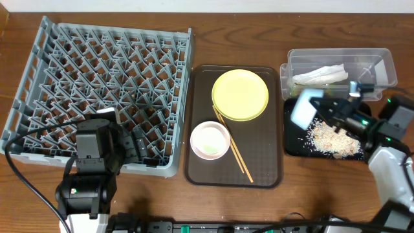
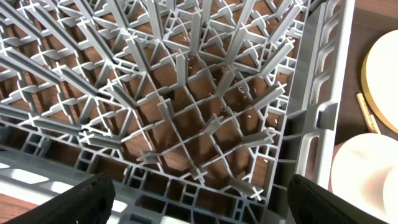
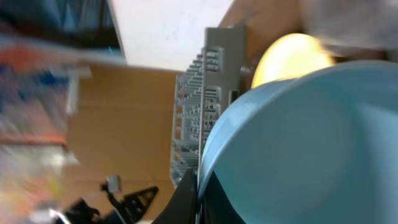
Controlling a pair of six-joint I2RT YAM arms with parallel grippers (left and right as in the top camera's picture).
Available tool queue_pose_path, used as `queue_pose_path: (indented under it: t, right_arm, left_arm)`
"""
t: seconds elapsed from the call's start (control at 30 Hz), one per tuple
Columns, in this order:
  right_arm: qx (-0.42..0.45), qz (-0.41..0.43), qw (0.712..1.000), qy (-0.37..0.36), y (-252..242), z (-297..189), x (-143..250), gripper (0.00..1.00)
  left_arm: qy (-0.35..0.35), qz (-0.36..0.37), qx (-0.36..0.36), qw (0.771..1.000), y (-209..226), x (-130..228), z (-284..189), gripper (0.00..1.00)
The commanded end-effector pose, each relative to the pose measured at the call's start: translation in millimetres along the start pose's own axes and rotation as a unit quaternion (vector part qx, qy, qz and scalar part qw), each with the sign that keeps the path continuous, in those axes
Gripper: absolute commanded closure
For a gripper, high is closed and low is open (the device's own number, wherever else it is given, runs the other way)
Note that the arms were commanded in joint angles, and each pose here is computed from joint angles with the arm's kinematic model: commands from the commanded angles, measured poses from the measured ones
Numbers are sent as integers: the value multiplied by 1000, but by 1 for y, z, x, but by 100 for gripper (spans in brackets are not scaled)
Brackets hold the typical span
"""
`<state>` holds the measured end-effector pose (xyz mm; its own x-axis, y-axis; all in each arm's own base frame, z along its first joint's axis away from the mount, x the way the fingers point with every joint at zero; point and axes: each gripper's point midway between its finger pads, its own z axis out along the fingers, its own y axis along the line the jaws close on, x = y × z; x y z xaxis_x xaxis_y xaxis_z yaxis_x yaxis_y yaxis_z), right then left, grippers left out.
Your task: Sort waste into correct bins and load items into the dishwasher
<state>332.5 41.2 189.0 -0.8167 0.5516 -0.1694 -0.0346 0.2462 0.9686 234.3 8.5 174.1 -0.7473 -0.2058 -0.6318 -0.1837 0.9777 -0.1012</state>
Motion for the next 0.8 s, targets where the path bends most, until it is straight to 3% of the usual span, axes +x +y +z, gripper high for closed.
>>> queue_pose_path:
  t: [0.0, 0.13, 0.3, 0.5, 0.63, 0.77]
  right_arm:
    - [9, -112, 994, -4, 42, 20, 0, 99]
    - [23, -177, 984, 16, 69, 54, 15, 99]
    - [102, -243, 963, 57, 79, 89, 32, 99]
    - [260, -383, 882, 87, 73, 123, 30, 99]
    - [295, -459, 830, 114, 57, 157, 35, 99]
    - [314, -480, 805, 149, 18, 192, 48, 99]
  left_arm:
    - [-10, -3, -3, 1000, 1, -6, -4, 9]
    - [-10, -3, -3, 1000, 1, -6, -4, 9]
    - [-10, -3, -3, 1000, 1, -7, -4, 9]
    - [-10, -2, -3, 1000, 1, -7, -4, 9]
    - [-10, -2, -3, 1000, 1, -7, -4, 9]
    - [-10, -2, -3, 1000, 1, -7, -4, 9]
